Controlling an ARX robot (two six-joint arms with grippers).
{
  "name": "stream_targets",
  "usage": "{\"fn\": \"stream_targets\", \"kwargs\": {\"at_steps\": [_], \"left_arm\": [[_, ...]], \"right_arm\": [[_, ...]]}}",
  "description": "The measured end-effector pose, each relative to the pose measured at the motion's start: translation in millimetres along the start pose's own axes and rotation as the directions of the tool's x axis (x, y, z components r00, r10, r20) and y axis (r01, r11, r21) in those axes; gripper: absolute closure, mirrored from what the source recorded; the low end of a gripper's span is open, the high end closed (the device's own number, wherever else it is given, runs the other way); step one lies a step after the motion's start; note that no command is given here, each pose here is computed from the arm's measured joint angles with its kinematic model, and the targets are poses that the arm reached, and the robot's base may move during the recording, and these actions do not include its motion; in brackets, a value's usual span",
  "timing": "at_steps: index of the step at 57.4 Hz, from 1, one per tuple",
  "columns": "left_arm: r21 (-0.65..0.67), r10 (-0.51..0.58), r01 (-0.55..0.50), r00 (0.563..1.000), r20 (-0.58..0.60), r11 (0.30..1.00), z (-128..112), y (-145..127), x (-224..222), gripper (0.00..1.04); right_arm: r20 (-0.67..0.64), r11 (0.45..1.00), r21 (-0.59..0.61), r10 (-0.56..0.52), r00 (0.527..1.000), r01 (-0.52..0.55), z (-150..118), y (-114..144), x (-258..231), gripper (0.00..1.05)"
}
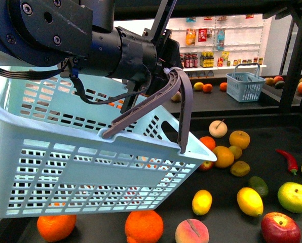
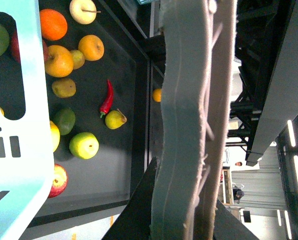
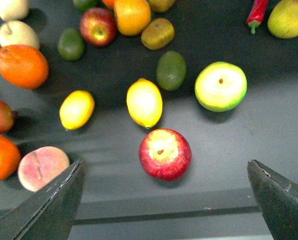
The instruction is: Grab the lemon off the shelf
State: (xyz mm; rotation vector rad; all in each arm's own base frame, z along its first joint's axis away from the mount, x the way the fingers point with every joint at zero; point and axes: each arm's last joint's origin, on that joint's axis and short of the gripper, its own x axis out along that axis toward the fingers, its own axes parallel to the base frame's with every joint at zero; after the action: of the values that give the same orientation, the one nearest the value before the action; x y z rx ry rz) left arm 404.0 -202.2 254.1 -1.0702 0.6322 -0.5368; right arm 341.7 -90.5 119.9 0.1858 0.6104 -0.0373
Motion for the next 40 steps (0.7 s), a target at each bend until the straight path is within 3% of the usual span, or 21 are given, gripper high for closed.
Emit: {"fn": "stream_targets", "kwargs": {"at_steps": [15, 40], "left_arm": [[0.001, 0.000, 0.000, 1.000, 0.000, 1.000, 0.0, 0.0, 0.0, 0.96], [0.001, 0.000, 0.000, 1.000, 0.000, 1.000, 0.0, 0.0, 0.0, 0.96]], "right_arm": [[-0.154, 0.994, -0.108, -0.038, 0.987, 0.022, 6.9, 18.6, 122.4, 0.07], [-0.249, 0.985, -0.155, -0.110, 0.962, 0.072, -19.7, 29.6, 212.7, 0.07]]}}
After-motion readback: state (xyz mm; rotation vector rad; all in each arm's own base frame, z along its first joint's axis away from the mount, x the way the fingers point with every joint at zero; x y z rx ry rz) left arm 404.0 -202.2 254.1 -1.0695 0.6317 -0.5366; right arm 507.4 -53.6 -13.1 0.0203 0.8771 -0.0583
